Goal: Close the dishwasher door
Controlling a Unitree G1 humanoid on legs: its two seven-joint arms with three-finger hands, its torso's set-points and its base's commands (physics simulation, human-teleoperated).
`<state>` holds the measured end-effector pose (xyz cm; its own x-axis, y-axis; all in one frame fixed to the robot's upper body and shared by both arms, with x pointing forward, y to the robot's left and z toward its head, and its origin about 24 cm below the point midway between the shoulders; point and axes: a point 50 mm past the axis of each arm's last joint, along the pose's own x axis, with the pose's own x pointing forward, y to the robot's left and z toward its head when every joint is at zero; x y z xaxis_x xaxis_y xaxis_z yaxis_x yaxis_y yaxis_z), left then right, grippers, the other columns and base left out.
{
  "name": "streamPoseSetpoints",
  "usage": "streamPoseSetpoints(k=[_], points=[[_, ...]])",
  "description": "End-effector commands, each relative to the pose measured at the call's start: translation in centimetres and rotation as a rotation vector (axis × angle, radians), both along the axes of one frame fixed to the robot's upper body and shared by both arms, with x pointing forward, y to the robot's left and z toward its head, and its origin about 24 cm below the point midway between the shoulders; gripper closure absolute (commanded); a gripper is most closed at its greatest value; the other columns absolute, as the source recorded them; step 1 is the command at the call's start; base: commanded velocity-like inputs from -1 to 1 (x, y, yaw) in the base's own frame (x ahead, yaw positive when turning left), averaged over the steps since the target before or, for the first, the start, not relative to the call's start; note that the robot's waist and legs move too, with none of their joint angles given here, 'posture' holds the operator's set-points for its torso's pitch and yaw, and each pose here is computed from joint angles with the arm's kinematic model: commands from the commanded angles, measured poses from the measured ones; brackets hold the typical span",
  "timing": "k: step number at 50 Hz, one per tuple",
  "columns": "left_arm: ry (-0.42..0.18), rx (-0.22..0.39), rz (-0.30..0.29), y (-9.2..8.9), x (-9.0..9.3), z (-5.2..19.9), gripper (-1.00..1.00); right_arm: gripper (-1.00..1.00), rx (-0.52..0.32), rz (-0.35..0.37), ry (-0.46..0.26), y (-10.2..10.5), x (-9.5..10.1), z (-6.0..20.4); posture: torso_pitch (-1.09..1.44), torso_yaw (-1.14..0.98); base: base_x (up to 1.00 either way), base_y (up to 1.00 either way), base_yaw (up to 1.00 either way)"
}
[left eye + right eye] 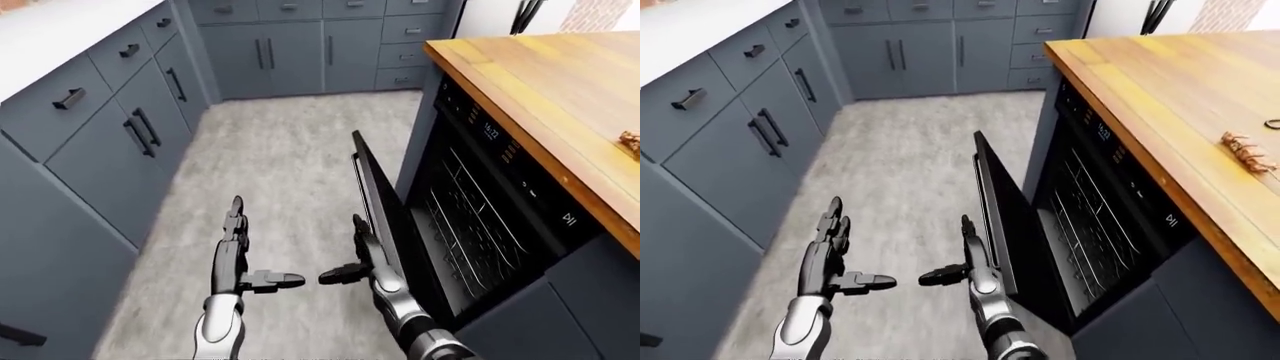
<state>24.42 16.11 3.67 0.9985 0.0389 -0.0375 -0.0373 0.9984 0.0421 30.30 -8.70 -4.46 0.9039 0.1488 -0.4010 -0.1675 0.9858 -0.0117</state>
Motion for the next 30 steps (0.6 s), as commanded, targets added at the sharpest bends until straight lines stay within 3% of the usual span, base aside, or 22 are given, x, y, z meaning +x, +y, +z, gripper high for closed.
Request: streamPoseSetpoints(k=[1, 11, 19, 30], points=[[-0.084, -0.001, -0.005, -0.1, 0.4, 1.6, -1.00, -1.00, 0.040, 0.036, -0.165, 1.2, 1.8, 2.8, 0.00, 0.00, 0.00, 0.00, 0.00], [-0.080, -0.008, -0.001, 0.1, 0.5, 1.6, -1.00, -1.00, 0.057, 0.097, -0.050, 2.3, 0.4, 0.8, 0.00, 0.00, 0.00, 0.00, 0.00], [-0.078, -0.008, -0.002, 0.0, 0.5, 1.7, -1.00, -1.00, 0.101, 0.006, 0.131, -0.6, -2.0, -2.6, 0.00, 0.00, 0.00, 0.00, 0.00], [-0.081, -0.008, -0.002, 0.1, 0.4, 1.9, -1.00, -1.00, 0.085, -0.076, 0.256, -3.2, -3.6, -4.5, 0.00, 0.00, 0.00, 0.00, 0.00]])
